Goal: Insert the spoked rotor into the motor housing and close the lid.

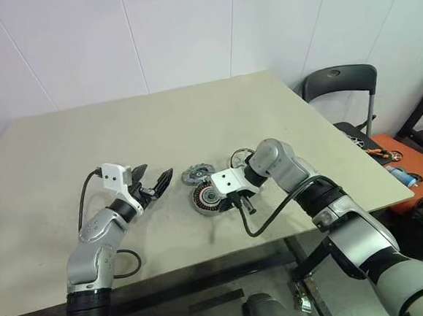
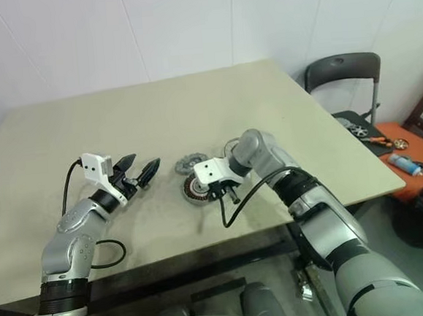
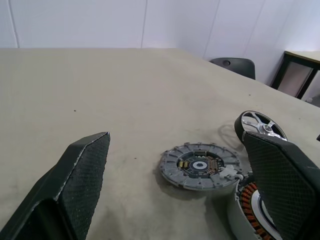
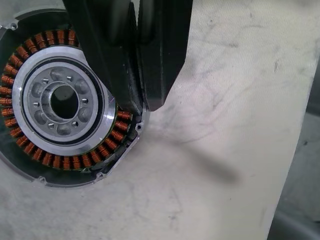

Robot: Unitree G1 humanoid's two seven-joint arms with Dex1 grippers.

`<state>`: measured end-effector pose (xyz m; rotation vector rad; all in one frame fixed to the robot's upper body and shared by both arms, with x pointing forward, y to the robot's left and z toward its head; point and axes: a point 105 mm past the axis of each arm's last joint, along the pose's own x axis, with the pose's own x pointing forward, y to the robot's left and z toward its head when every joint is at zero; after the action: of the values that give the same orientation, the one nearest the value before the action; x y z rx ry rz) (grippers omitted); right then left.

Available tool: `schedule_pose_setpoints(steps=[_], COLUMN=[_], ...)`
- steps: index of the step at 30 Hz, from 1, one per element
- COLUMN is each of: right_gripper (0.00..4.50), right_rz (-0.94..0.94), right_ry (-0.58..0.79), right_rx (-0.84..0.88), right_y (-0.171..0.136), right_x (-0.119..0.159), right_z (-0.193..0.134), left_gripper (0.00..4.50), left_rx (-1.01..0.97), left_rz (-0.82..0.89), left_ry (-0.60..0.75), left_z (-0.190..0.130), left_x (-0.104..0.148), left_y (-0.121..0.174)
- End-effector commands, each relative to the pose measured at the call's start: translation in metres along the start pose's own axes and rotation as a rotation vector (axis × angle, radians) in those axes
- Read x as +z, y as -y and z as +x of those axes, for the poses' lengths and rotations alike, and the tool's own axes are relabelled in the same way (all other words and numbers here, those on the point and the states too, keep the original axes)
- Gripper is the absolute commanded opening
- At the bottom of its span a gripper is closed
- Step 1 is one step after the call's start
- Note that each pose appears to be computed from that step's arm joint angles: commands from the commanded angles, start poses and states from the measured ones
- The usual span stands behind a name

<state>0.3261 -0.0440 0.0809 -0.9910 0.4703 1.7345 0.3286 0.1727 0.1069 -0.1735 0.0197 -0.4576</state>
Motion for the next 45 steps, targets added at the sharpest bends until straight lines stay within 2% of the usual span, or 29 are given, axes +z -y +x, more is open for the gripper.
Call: schedule_pose_setpoints(steps=[1,3,10,14,18,20,22,25,29,33,37,45], right_gripper=[0.98,1.63,1.63,1.63,1.63,1.63,1.63,1.63,1.63,1.63,1.63,1.63], right_rz=[-0.03,0.022,0.017,0.045,0.094,0.162,0.205,0.303,0.461,0.526,0.56,0.592], right_ry=[0.003,0.002,0.063,0.134,0.171,0.213,0.246,0.345,0.483,0.496,0.511,0.531], right_rx=[0.003,0.018,0.04,-0.013,-0.089,-0.187,-0.33,-0.651,-0.981,-1.068,-1.106,-1.299], right_y=[0.001,0.002,-0.002,-0.002,-0.003,0.003,0.014,0.04,0.05,0.04,0.032,0.043], right_x=[0.006,0.007,0.023,0.035,0.033,0.03,0.025,0.019,0.01,0.004,0.008,0.004], right_z=[0.0,-0.001,-0.016,-0.041,-0.06,-0.069,-0.076,-0.089,-0.105,-0.097,-0.087,-0.11], left_gripper=[4.5,4.5,4.5,4.5,4.5,4.5,4.5,4.5,4.5,4.5,4.5,4.5], left_rx=[-0.047,-0.078,-0.115,-0.139,-0.159,-0.203,-0.224,-0.176,-0.171,-0.104,-0.077,-0.093], left_rz=[0.017,0.005,-0.017,0.0,0.033,0.056,0.11,0.273,0.252,0.26,0.249,0.243], left_ry=[0.025,0.032,0.05,0.052,0.036,0.015,-0.062,-0.152,-0.149,-0.122,-0.129,-0.174], left_z=[0.001,-0.001,-0.007,-0.015,-0.025,-0.032,-0.04,-0.04,-0.035,-0.03,-0.023,-0.006], left_x=[0.011,0.015,0.031,0.053,0.071,0.08,0.071,0.05,0.041,0.03,-0.002,-0.042], left_y=[0.006,0.009,0.0,-0.011,-0.023,-0.025,-0.033,-0.046,-0.046,-0.055,-0.058,-0.045])
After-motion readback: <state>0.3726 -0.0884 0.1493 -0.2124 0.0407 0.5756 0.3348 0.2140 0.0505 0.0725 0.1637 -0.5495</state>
